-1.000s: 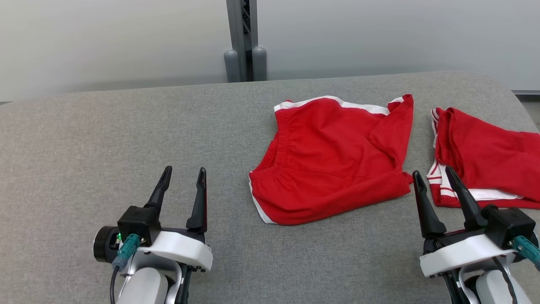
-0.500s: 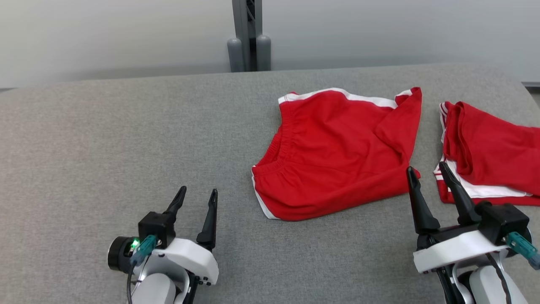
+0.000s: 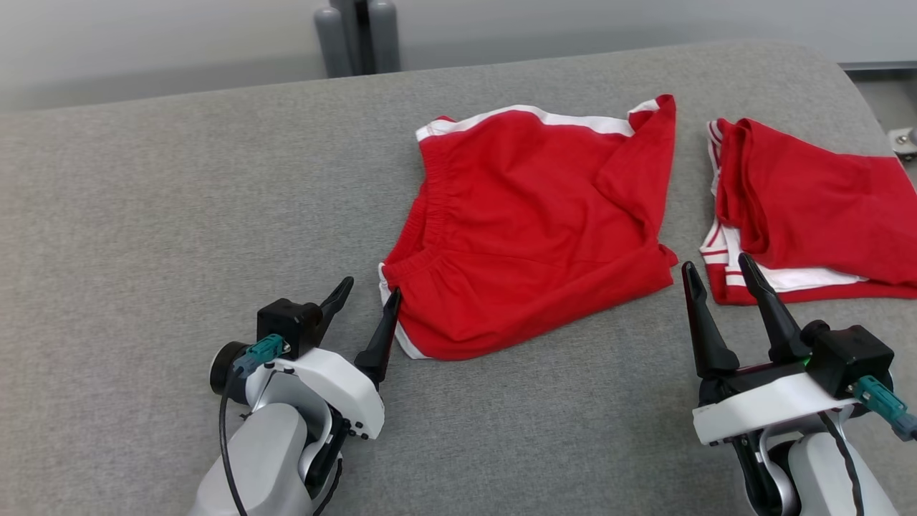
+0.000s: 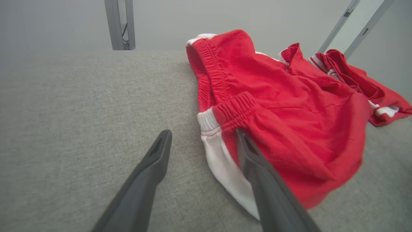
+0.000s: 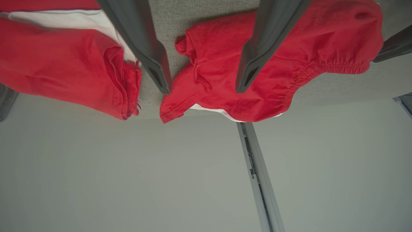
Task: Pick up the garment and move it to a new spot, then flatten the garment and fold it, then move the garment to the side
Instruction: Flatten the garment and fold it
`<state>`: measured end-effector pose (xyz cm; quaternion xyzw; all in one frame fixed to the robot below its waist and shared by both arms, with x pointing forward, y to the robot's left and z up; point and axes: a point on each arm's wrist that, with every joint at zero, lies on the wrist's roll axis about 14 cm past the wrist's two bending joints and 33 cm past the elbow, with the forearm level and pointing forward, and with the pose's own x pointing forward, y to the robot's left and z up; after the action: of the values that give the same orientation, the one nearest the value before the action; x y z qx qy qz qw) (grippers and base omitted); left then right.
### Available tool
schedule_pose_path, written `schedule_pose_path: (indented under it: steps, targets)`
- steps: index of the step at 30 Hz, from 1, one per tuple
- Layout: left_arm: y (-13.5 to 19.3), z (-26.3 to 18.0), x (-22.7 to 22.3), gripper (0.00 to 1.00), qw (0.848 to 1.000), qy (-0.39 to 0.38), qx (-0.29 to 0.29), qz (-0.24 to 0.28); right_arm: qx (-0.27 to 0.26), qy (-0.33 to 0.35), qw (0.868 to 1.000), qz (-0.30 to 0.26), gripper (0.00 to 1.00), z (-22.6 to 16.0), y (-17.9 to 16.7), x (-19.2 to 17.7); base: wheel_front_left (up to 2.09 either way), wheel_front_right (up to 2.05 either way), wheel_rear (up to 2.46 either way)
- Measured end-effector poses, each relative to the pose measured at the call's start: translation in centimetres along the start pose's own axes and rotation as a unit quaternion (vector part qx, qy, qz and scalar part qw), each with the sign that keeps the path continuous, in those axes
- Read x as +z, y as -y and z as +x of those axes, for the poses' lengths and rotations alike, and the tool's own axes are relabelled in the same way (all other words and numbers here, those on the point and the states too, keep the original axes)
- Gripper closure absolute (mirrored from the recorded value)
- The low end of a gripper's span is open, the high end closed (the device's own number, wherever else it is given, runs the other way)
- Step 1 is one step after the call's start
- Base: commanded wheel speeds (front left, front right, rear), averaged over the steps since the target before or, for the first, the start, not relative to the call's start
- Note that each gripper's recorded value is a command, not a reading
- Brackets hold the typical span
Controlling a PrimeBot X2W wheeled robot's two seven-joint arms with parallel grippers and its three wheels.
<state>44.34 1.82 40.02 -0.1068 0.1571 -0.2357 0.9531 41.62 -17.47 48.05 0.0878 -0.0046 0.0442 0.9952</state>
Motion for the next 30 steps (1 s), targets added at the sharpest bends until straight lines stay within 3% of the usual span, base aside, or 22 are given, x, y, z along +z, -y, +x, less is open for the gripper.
schedule_pose_path:
  steps: [12,13,14,15,22,30]
  targets:
    - [2.1,1.8,-1.3,0.0,0.998,-0.031,-0.033,-0.036,-0.021,0.001,1.0,-0.005,0.0,-0.6,1.2,0.3,0.0,0.0,0.0]
    - [2.1,1.8,-1.3,0.5,0.998,-0.031,-0.033,-0.036,-0.021,0.001,1.0,-0.005,0.0,-0.6,1.2,0.3,0.0,0.0,0.0]
    - [2.3,1.7,-1.6,0.69,0.998,-0.036,-0.035,-0.04,-0.022,0.001,1.0,-0.006,0.0,-0.6,1.3,0.3,0.0,0.0,0.0]
    - [2.6,1.7,-1.7,1.0,0.997,-0.038,-0.037,-0.047,-0.024,0.002,1.0,-0.006,0.0,-0.7,1.4,0.3,0.0,0.0,0.0]
    - [2.4,1.8,0.0,1.0,0.995,-0.013,-0.026,-0.093,-0.027,0.003,1.0,-0.007,0.0,-0.8,1.5,0.5,0.0,0.0,0.0]
    - [-2.8,0.2,5.4,1.0,0.985,0.081,0.05,-0.141,-0.007,0.009,1.0,-0.006,0.0,-0.8,0.2,0.9,0.0,0.0,0.0]
